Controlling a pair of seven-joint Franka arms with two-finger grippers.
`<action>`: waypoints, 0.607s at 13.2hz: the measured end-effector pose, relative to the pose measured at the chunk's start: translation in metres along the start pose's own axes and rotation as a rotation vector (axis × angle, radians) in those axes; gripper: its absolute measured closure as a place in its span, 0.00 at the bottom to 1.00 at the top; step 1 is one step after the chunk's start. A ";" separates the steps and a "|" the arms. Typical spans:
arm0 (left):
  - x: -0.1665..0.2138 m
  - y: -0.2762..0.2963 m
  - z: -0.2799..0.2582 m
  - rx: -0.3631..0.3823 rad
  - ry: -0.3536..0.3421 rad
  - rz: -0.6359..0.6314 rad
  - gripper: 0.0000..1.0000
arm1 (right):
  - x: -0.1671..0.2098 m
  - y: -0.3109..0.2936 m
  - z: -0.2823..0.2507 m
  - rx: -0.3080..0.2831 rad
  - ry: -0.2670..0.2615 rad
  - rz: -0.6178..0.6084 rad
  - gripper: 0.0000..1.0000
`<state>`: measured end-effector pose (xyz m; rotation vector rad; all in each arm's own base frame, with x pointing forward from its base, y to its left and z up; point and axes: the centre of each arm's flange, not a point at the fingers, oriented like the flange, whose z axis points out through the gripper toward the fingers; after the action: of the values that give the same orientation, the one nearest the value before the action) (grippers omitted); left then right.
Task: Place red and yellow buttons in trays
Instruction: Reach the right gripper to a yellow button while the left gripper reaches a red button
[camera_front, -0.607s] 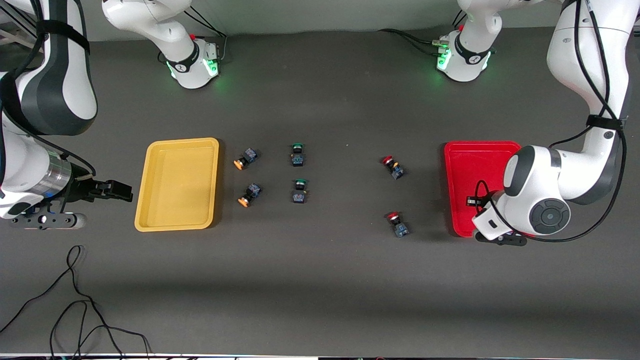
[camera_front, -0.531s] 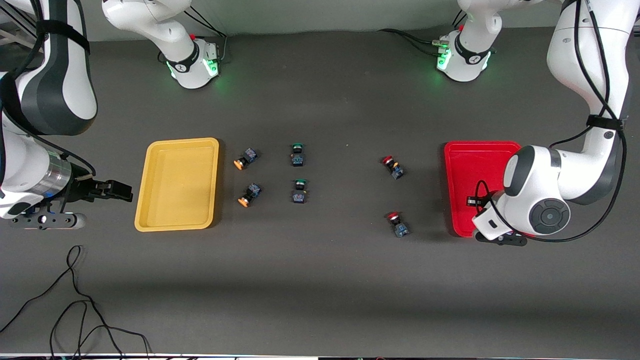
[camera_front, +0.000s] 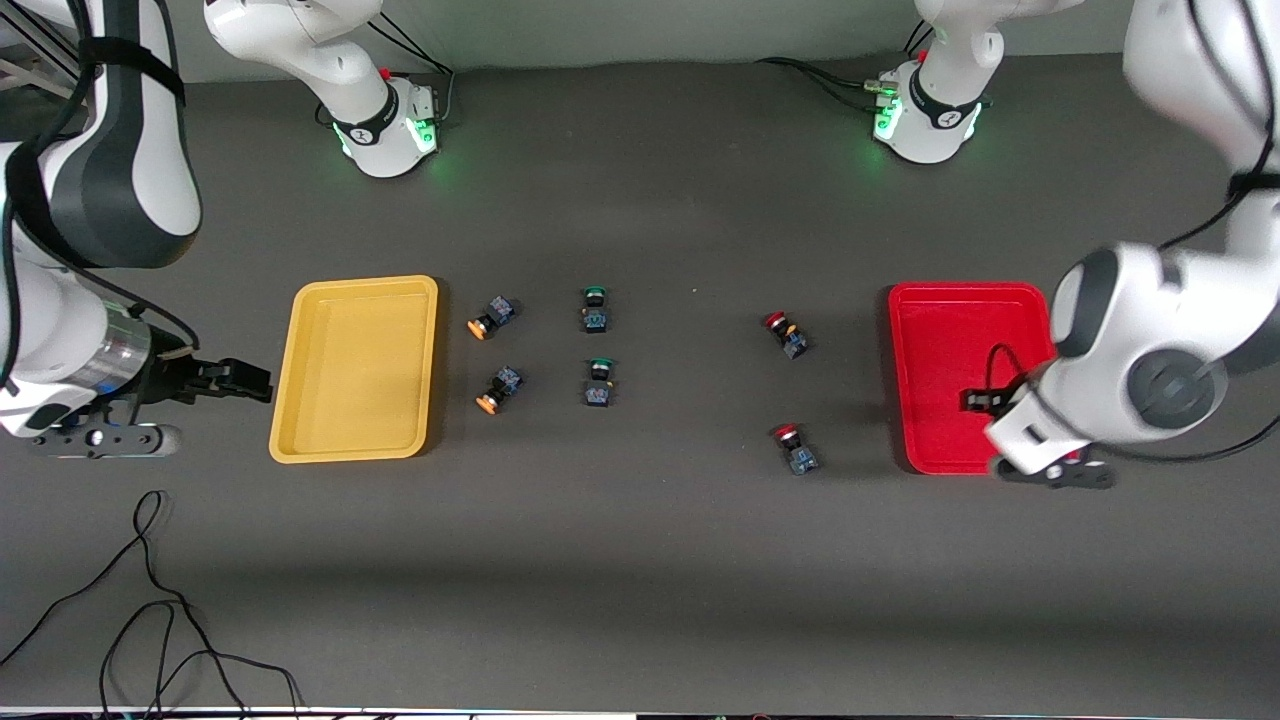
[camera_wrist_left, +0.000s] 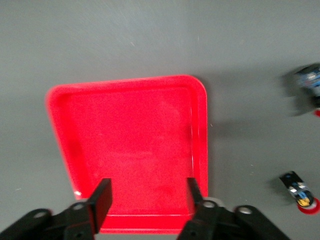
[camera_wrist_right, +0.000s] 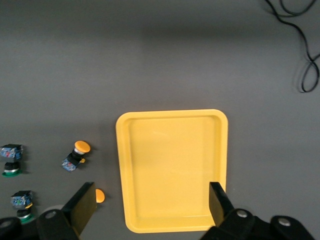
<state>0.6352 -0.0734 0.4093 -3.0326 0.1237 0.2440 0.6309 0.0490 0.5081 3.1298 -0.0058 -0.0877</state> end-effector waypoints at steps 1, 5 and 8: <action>-0.015 -0.003 -0.038 0.012 0.054 -0.009 0.13 | -0.001 -0.014 0.001 0.014 -0.003 -0.006 0.00; -0.086 -0.009 -0.161 -0.020 0.225 -0.060 0.00 | -0.008 -0.049 0.030 0.083 -0.056 0.086 0.00; -0.105 -0.010 -0.176 -0.050 0.240 -0.075 0.00 | -0.022 -0.078 0.080 0.069 -0.092 0.167 0.00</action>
<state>0.5602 -0.0735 0.5999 -3.0960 0.0213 -0.1254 0.6052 0.1259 0.4288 3.1748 -0.2766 -0.2340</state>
